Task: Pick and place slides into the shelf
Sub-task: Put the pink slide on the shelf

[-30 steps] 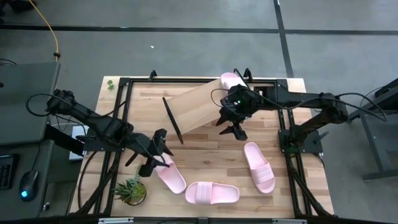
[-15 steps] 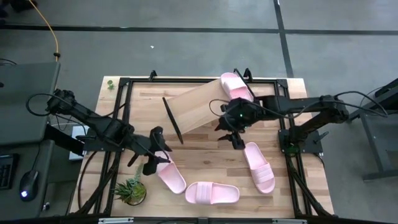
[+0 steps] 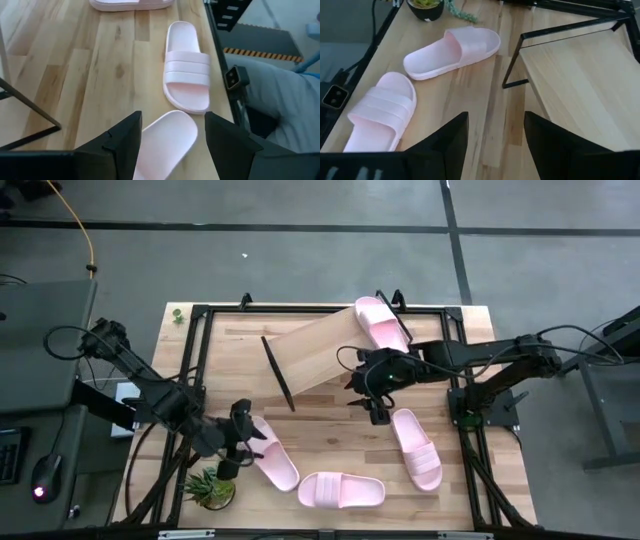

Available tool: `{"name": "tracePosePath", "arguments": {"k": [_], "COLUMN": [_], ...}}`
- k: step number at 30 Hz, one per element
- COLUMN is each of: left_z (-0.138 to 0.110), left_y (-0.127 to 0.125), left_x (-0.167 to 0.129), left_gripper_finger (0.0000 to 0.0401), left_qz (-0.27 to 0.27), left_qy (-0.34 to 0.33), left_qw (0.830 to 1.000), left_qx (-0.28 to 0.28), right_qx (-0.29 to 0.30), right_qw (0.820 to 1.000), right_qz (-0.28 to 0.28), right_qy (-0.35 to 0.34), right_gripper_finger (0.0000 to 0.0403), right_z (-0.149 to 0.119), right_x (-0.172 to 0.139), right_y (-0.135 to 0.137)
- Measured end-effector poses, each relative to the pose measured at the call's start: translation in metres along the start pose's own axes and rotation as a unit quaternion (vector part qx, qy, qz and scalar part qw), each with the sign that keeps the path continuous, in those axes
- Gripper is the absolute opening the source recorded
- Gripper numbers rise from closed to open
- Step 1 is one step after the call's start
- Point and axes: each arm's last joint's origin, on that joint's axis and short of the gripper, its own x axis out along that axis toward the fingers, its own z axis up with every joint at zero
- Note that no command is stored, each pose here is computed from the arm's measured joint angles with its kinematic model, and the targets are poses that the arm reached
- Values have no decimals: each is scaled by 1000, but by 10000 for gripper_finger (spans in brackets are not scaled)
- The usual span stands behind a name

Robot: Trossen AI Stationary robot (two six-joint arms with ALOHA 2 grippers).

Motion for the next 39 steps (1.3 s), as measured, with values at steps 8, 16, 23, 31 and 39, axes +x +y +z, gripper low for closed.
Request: {"name": "tracePosePath", "arguments": {"k": [8, 16, 23, 31, 39], "left_z": [-8, -9, -12, -13, 1], "left_y": [-6, -6, -8, -11, -37], "left_x": [19, 25, 33, 41, 63], "left_gripper_finger": [200, 200, 200, 200, 200], "left_qz": [31, 65, 79, 106, 160], "left_qy": [23, 11, 18, 47, 115], "left_qw": [999, 998, 996, 991, 980], "left_qx": [-6, -20, -44, -59, -40], "right_qx": [12, 44, 39, 47, 53], "right_qw": [999, 997, 997, 997, 997], "right_qz": [-36, -69, -69, -68, -57], "right_qy": [-14, -15, -4, -10, -12], "right_gripper_finger": [183, 183, 183, 183, 183], "right_z": [3, -1, -27, -33, -32], "right_x": [0, 6, 35, 41, 41], "right_y": [-2, -4, -2, -1, 8]}}
